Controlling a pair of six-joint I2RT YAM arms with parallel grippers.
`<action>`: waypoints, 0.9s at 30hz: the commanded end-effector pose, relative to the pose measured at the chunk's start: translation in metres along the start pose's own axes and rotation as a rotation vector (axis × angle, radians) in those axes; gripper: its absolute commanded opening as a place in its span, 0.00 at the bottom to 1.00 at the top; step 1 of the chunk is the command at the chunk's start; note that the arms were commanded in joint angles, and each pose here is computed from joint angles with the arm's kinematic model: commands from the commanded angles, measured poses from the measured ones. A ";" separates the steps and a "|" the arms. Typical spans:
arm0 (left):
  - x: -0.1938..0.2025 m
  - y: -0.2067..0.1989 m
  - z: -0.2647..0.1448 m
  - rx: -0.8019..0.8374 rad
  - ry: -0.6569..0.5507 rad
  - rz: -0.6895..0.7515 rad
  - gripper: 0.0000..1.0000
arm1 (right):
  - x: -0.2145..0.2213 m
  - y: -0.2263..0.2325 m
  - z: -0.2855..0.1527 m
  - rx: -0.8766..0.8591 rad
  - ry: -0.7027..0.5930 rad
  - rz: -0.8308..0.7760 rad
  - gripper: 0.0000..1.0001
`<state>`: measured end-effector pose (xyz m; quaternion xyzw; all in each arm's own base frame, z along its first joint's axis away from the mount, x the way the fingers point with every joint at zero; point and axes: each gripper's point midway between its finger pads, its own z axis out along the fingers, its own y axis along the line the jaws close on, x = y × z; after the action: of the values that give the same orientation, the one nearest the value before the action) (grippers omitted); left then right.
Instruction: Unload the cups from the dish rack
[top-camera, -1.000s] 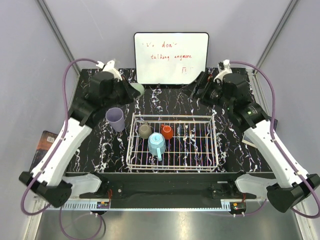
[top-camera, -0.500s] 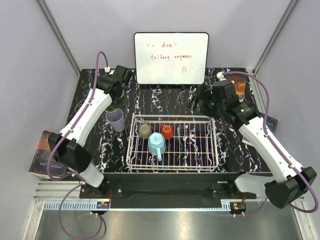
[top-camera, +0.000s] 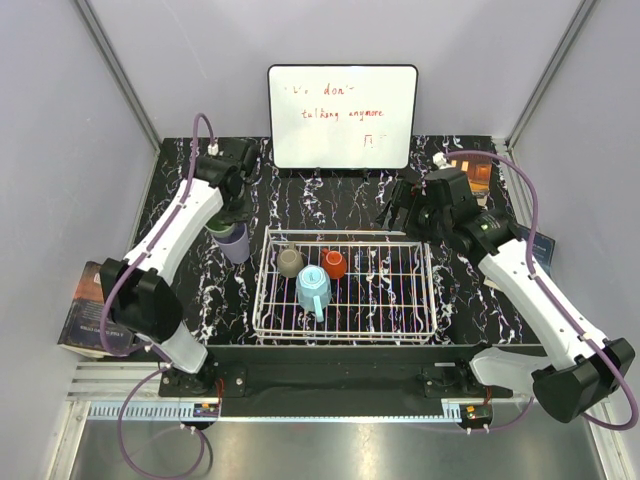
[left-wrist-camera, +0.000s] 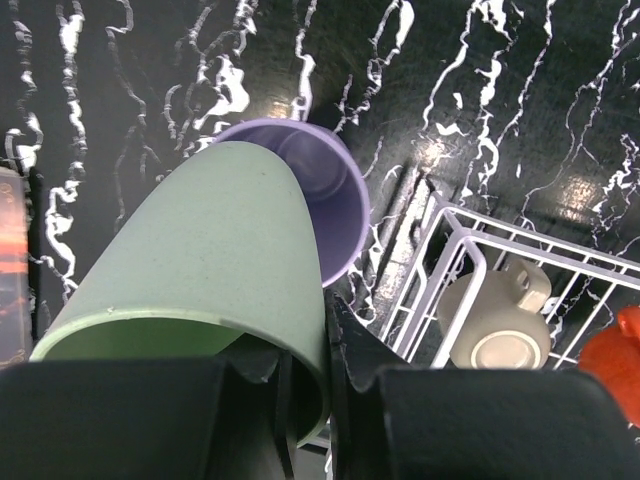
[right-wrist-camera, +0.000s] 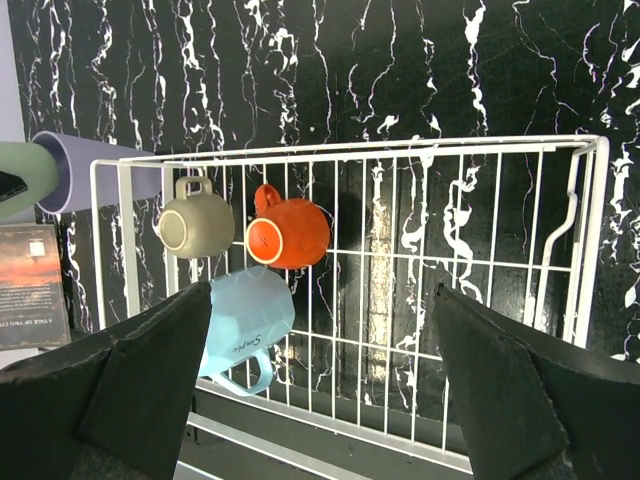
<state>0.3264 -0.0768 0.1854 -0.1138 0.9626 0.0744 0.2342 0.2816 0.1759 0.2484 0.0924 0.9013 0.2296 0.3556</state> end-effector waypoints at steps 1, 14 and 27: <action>-0.005 -0.018 0.012 0.071 -0.008 -0.009 0.00 | 0.001 -0.002 -0.005 -0.002 -0.009 -0.022 0.98; -0.012 -0.027 0.007 0.132 -0.043 -0.043 0.46 | 0.005 -0.007 -0.004 0.012 0.002 -0.031 1.00; -0.064 -0.004 -0.074 0.166 -0.297 -0.164 0.80 | 0.011 0.018 -0.010 -0.117 0.057 -0.114 0.97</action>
<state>0.3512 -0.0934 0.2217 -0.1288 0.9421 0.0112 0.3095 0.2730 0.1747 0.2358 0.0677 0.9122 0.2213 0.3383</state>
